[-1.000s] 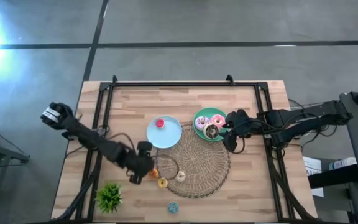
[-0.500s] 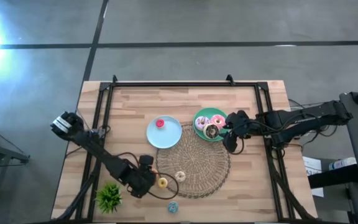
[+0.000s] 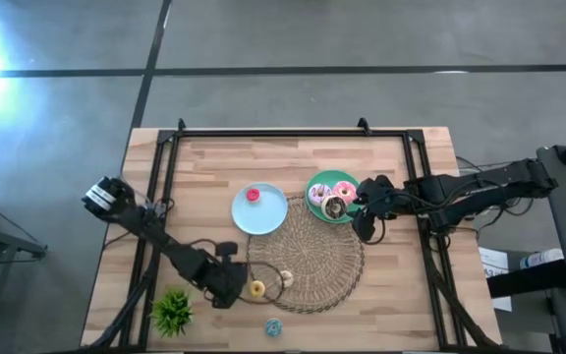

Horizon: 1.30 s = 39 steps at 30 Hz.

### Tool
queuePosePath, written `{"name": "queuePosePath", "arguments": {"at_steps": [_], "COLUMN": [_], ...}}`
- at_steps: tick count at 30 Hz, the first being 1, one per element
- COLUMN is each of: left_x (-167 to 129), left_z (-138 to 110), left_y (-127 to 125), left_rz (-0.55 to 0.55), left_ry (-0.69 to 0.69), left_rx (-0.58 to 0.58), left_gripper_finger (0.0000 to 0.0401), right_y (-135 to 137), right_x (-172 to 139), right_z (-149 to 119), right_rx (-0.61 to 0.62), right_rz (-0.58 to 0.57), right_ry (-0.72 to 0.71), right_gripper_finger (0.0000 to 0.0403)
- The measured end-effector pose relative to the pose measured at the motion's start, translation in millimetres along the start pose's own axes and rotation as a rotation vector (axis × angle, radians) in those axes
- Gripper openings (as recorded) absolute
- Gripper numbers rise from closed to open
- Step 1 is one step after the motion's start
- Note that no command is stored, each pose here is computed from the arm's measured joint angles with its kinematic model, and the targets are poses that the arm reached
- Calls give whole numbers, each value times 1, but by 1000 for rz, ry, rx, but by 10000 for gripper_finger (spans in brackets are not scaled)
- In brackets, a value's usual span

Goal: Pick & Place donuts
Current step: Put the small orange donut on the blue plate

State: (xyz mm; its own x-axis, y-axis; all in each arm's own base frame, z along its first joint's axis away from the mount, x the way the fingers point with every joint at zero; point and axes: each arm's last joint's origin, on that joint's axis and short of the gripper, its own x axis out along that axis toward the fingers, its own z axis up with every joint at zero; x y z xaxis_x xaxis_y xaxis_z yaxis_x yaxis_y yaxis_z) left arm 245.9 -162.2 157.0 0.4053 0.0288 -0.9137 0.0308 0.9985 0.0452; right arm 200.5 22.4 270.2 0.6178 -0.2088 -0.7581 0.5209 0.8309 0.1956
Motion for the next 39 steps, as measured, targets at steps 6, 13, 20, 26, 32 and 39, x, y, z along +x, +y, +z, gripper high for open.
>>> {"name": "queuePosePath", "arguments": {"at_steps": [6, 13, 20, 26, 32, 39], "left_x": [-32, -67, -66, -70, -71, -66], "left_z": [14, 40, 41, 48, 52, 63], "left_y": [30, 92, 150, 182, 184, 186], "left_rz": [-21, -406, -609, -573, -556, -547], "left_ry": [-92, -301, -388, -507, -531, -522], "left_rx": [-195, -398, -483, -485, -444, -433], "left_gripper_finger": [1, 0, 0, 0, 0, 0], "right_y": [1, 15, 39, 59, 79, 101], "right_x": [0, 4, 29, 55, 65, 89], "right_z": [1, 14, 29, 40, 67, 91], "right_rx": [4, -93, -373, -517, -689, -883], "right_rz": [10, 182, 278, 265, 244, 256], "right_ry": [-11, -91, -220, -177, -199, -163], "right_gripper_finger": [203, 203, 203, 203, 203, 203]}}
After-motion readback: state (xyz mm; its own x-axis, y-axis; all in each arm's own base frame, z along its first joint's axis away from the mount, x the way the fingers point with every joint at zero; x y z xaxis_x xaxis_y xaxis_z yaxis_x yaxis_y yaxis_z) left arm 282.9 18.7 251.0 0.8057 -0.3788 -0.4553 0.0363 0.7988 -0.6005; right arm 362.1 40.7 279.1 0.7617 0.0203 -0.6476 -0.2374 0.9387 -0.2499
